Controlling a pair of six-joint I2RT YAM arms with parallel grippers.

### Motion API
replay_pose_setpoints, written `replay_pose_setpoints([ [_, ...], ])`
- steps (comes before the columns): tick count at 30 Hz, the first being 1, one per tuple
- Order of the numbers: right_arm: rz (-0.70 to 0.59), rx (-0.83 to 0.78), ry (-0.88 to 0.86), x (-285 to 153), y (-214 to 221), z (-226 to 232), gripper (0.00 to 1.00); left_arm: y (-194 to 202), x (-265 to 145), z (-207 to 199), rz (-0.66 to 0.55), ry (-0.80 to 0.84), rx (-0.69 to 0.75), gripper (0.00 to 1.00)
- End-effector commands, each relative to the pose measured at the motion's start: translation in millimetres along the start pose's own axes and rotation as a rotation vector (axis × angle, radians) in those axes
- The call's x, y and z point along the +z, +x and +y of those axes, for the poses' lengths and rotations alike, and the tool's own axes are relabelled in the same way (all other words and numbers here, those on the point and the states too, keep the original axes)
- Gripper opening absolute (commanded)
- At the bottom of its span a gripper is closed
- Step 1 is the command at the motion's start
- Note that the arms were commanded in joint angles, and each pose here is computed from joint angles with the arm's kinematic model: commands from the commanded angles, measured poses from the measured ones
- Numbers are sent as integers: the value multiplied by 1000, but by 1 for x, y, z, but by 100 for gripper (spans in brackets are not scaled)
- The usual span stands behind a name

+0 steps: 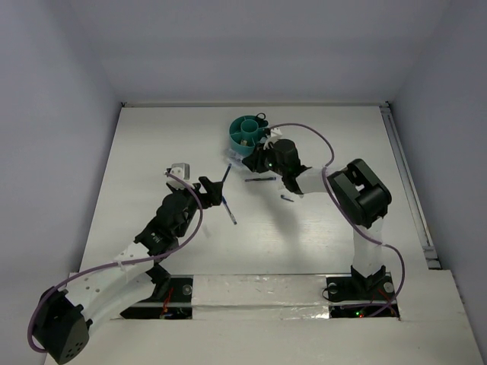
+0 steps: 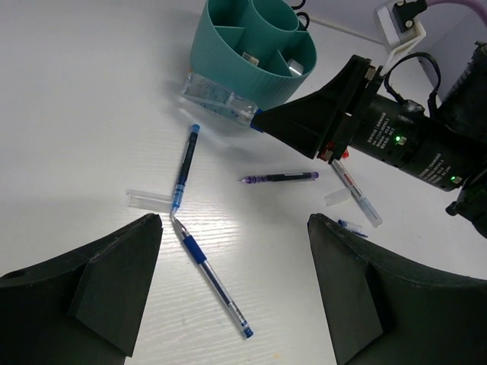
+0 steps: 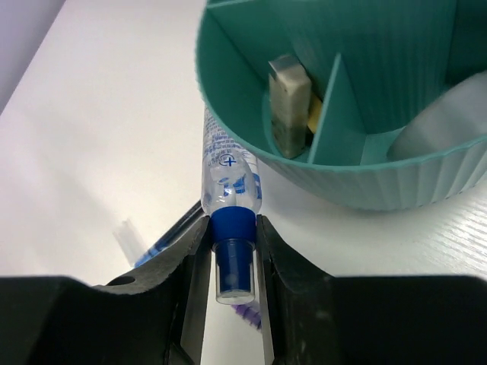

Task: Sort the stationery into containers
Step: Pick up the stationery from the center of the board, then place the stationery in the storage box.

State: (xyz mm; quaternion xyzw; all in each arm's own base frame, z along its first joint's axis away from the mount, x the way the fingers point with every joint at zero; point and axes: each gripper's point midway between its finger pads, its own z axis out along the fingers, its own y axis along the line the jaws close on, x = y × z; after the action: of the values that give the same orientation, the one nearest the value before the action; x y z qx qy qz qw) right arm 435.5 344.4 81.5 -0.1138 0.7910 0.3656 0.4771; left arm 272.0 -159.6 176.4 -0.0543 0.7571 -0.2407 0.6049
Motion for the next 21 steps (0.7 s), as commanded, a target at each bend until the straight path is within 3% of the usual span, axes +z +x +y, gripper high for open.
replay_pose_setpoints([
  [1,-45,-43,-48,-13,-35,26,7,-14,-3,-5,-57,17,-14,75],
  [13,15,-70,-46,-55,-64,66,2,-18,-6,-3,-69,10,-23,75],
  [15,90,-68,-28,-66,-59,71,2,-18,-7,-2,-72,10,-24,75],
  [21,118,-132,12,-86,-100,87,2,-16,-6,-1,-66,1,-19,75],
])
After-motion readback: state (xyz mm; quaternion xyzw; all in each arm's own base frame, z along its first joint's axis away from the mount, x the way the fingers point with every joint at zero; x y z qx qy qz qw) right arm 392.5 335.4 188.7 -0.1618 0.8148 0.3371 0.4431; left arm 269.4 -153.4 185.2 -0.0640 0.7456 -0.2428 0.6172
